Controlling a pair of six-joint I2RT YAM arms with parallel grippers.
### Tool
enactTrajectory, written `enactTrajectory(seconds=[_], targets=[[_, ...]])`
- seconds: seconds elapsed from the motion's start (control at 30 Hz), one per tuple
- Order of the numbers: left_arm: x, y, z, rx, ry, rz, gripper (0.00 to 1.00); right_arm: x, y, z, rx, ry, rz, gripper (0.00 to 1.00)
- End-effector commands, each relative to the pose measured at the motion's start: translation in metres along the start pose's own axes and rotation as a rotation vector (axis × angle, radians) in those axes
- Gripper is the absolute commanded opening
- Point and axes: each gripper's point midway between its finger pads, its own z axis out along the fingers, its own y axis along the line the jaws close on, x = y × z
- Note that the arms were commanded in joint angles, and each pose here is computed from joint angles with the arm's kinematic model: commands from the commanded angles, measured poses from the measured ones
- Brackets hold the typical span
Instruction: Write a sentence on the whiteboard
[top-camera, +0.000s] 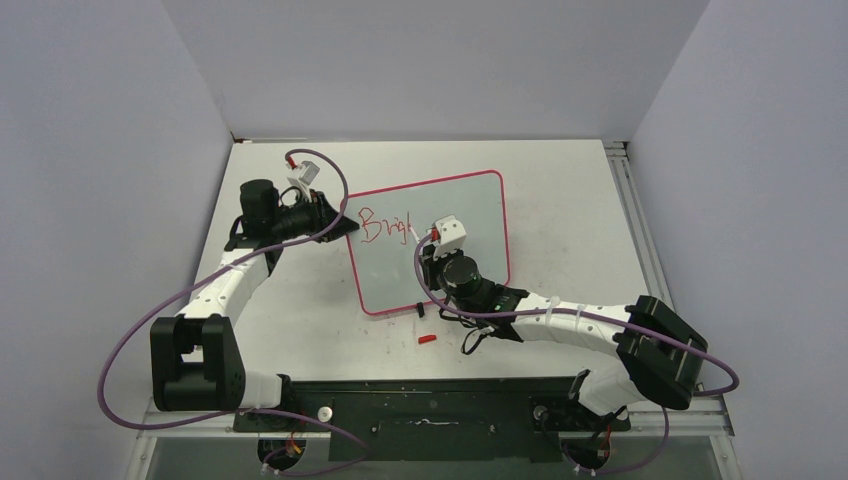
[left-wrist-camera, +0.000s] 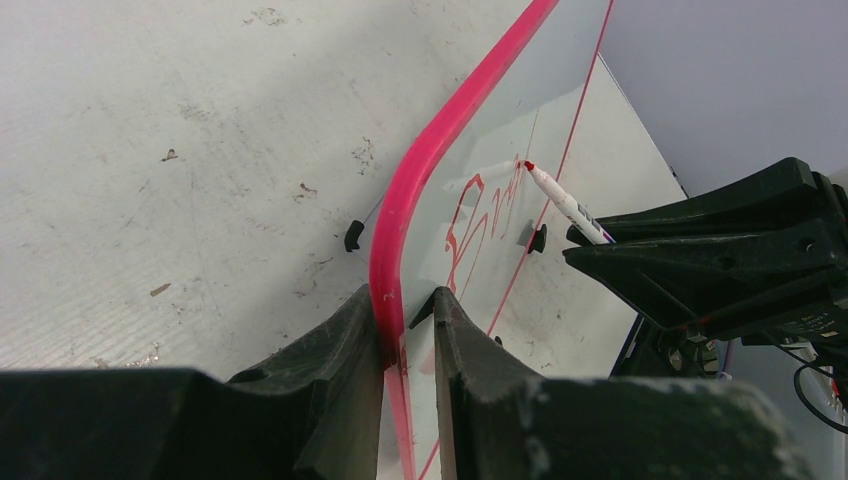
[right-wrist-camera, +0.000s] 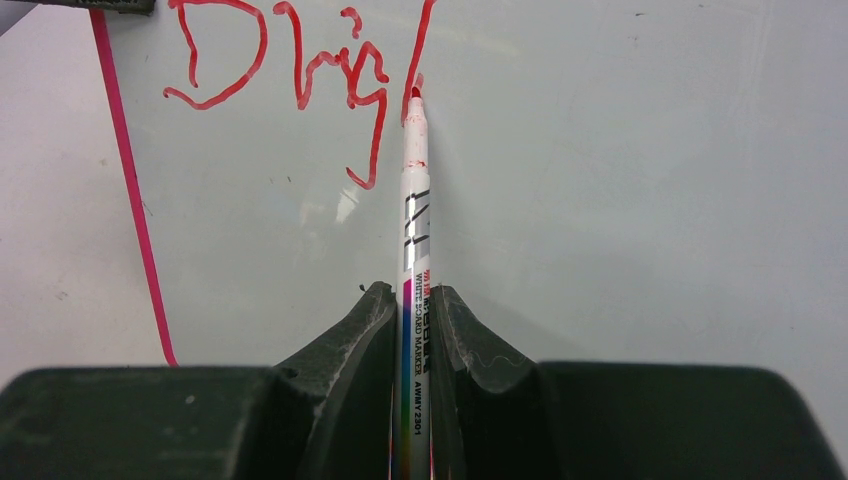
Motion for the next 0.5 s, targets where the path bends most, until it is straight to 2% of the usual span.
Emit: enactTrajectory(seconds=[0.0,0.47], targets=[[-0.02,-0.011,-0.003,0.014,-0.043,0.089,0.15,-0.003,-0.001,0.003,0.025,-0.012,0.013,0.05],[-0.02,-0.011,-0.003,0.015,-0.044,0.091,0.15,-0.029,-0.007,0.012,0.05,-0.076,0.015,0.05]])
